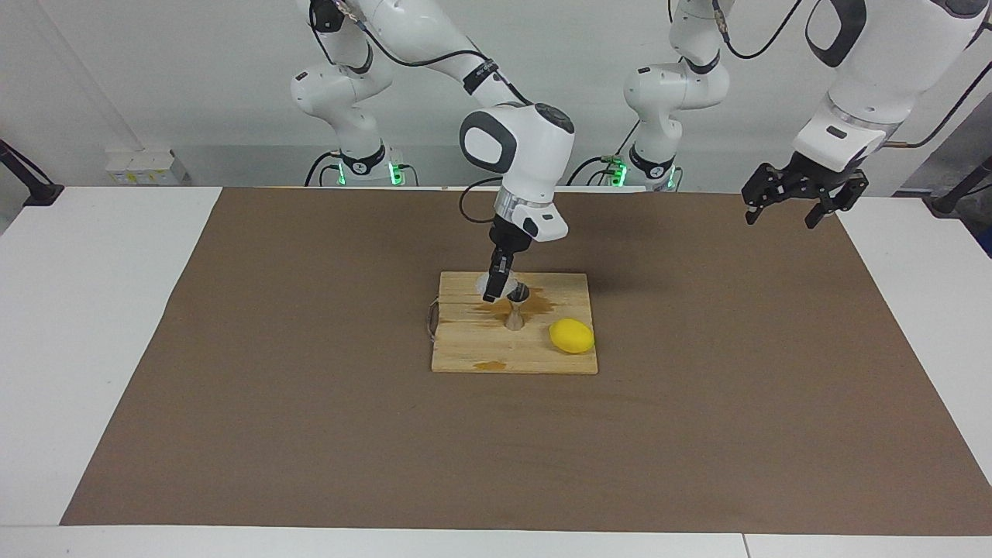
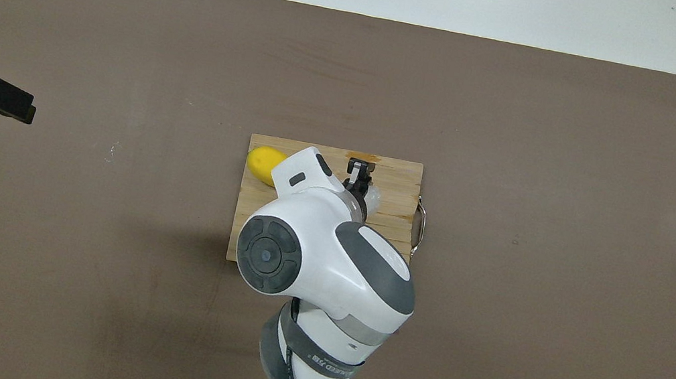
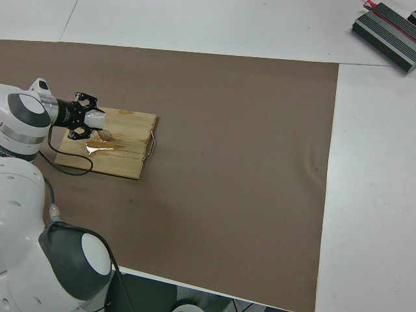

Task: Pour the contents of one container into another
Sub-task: 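Hold the white cup tipped over the metal cup with the right gripper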

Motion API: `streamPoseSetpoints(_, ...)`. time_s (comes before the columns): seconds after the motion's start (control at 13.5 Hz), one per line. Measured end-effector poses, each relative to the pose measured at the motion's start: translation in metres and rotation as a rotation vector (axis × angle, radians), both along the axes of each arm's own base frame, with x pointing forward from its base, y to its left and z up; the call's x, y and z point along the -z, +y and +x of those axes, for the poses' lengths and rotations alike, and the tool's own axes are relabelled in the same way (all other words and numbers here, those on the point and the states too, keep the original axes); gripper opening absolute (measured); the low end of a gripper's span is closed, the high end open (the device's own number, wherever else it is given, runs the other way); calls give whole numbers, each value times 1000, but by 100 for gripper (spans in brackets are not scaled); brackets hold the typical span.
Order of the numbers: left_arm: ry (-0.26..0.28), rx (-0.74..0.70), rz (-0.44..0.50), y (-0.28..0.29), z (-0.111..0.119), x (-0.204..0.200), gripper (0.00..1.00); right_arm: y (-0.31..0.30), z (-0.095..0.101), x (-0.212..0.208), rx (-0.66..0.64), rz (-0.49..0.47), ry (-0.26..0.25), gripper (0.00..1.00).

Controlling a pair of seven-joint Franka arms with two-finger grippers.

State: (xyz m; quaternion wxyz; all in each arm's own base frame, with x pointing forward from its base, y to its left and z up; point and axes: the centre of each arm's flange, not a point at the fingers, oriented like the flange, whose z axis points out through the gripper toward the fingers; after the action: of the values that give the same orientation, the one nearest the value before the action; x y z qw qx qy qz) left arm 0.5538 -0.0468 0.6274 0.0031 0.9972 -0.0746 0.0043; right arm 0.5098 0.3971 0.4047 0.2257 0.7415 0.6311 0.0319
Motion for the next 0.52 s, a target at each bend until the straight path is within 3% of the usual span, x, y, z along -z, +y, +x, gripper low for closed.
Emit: streamPoseSetpoints(0.52,0,0,0,0,0,0,100,2,-1,1,-9,-11,-8,54)
